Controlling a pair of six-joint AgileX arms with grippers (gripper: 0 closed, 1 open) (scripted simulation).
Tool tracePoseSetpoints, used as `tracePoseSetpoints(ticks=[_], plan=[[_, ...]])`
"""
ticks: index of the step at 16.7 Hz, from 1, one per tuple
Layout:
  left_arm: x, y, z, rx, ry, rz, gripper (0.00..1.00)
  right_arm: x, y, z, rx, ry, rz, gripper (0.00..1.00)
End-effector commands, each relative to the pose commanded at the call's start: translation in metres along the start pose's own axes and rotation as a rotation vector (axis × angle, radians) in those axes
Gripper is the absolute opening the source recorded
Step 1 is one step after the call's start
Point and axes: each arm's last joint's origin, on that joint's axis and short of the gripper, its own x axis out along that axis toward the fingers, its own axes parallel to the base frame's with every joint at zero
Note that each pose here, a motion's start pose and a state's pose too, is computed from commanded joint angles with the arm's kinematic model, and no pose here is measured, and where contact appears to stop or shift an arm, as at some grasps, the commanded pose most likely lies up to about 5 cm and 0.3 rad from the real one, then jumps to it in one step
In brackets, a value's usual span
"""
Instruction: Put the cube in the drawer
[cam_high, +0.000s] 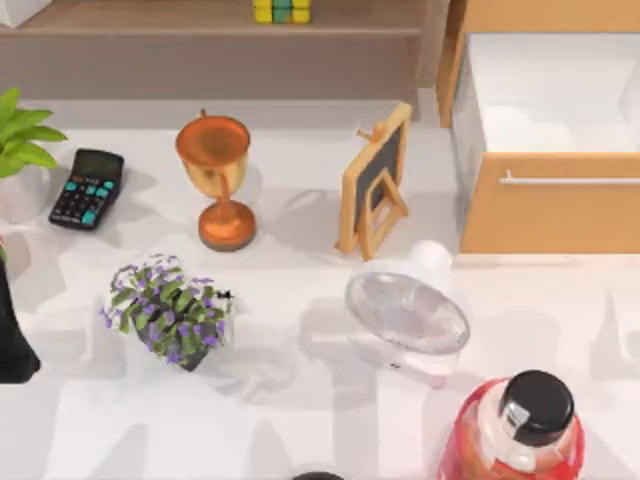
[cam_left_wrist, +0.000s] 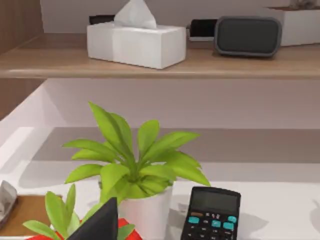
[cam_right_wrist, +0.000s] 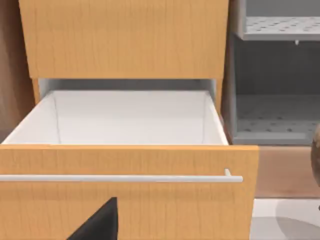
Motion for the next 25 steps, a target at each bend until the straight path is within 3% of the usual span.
tracePoseSetpoints(ticks=[5,10,14,17,21,25], plan=[[0.000,0.000,0.000,0.000,0.000,0.000,1.00,0.000,0.004,0.020,0.000,-0.050,0.025,1.00],[0.000,0.000,0.000,0.000,0.000,0.000,1.00,0.016,0.022,0.098,0.017,-0.183,0.098,1.00],[0.000,0.000,0.000,0.000,0.000,0.000,1.00,0.066,0.059,0.162,0.044,-0.228,0.146,1.00],[0.000,0.000,0.000,0.000,0.000,0.000,1.00,0.125,0.111,0.185,0.060,-0.212,0.161,1.00],[0.000,0.000,0.000,0.000,0.000,0.000,1.00,0.204,0.207,0.165,0.061,-0.152,0.145,1.00],[0.000,0.000,0.000,0.000,0.000,0.000,1.00,0.257,0.298,0.094,0.035,-0.073,0.095,1.00]])
